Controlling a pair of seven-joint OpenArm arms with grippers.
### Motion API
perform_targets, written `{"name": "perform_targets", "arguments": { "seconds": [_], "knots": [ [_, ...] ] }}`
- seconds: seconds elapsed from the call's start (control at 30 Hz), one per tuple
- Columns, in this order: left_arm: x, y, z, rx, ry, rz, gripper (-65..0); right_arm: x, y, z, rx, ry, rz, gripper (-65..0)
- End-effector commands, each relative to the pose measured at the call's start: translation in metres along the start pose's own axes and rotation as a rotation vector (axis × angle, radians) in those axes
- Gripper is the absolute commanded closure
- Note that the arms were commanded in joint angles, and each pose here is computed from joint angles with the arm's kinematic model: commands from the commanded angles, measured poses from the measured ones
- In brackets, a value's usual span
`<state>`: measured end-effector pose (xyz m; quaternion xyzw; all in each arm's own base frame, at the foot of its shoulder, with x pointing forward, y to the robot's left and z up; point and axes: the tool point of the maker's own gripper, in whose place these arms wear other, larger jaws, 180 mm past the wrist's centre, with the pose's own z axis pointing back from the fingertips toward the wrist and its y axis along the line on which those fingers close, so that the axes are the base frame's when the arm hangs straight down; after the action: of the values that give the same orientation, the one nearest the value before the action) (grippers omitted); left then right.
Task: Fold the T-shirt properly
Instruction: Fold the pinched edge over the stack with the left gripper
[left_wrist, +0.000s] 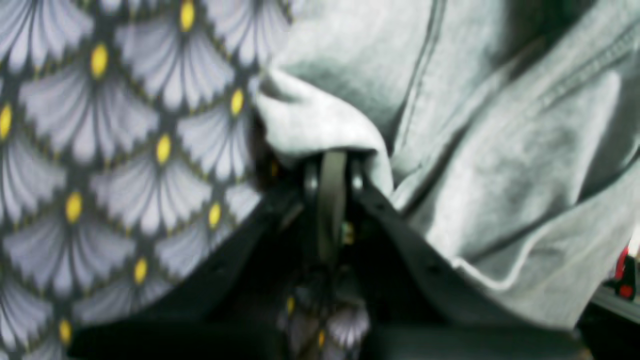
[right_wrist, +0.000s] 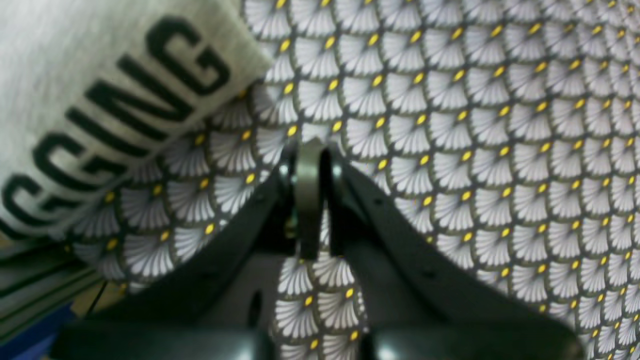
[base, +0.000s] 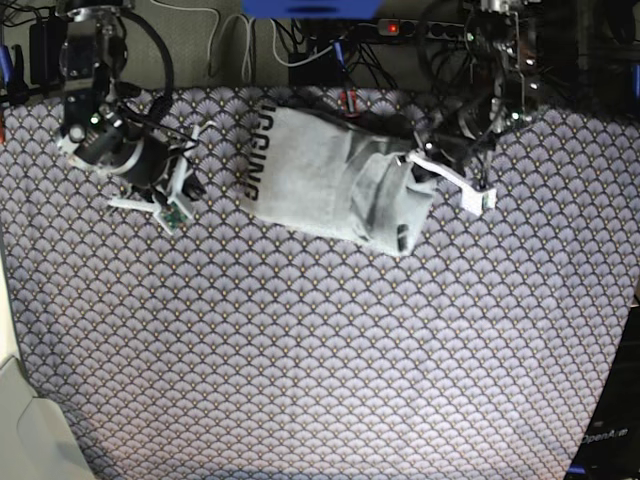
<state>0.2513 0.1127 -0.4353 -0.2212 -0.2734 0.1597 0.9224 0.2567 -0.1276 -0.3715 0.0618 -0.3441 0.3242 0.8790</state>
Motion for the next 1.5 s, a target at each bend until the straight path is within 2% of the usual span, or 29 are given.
{"name": "perform_targets", "arguments": {
  "seconds": [0.0,0.2,0.43,0.53,0.63,0.77,0.87,1.27,1.47],
  "knots": [
    [0.005,0.002,-0.002,0.013,-0.01,0.001,-0.4,0.012,-0.006,0.005,-0.015,-0.042,0.012,0.0],
    [0.022,-0.013,-0.02,-0.018,-0.025,0.032,-0.4,-0.003,-0.001,0.007,-0.004,-0.008,0.013,0.0],
    [0.068,-0.062,-0.03,-0.117,-0.112,0.037,-0.4,-0.019,0.01,0.008,0.018,0.023,-0.001,0.0],
    [0.079,-0.077,-0.043,-0.145,-0.106,0.056,-0.4,-0.026,0.015,0.009,0.029,0.038,-0.009,0.0],
    [0.08,-0.081,-0.057,-0.149,-0.099,0.083,-0.4,-0.033,0.02,0.01,0.039,0.051,-0.014,0.0],
    [0.086,-0.077,-0.069,-0.133,-0.165,0.114,-0.4,-0.04,0.024,0.011,0.049,0.069,-0.019,0.0],
    [0.101,-0.078,-0.071,-0.131,-0.211,0.115,-0.3,-0.046,0.026,0.013,0.053,0.085,-0.016,0.0],
    [0.144,-0.095,-0.069,-0.166,-0.286,0.109,-0.3,-0.058,0.032,0.015,0.066,0.111,-0.024,0.0],
    [0.153,-0.1,-0.053,-0.179,-0.333,0.082,-0.3,-0.061,0.009,0.023,0.004,0.115,-0.039,0.0]
  ]
}}
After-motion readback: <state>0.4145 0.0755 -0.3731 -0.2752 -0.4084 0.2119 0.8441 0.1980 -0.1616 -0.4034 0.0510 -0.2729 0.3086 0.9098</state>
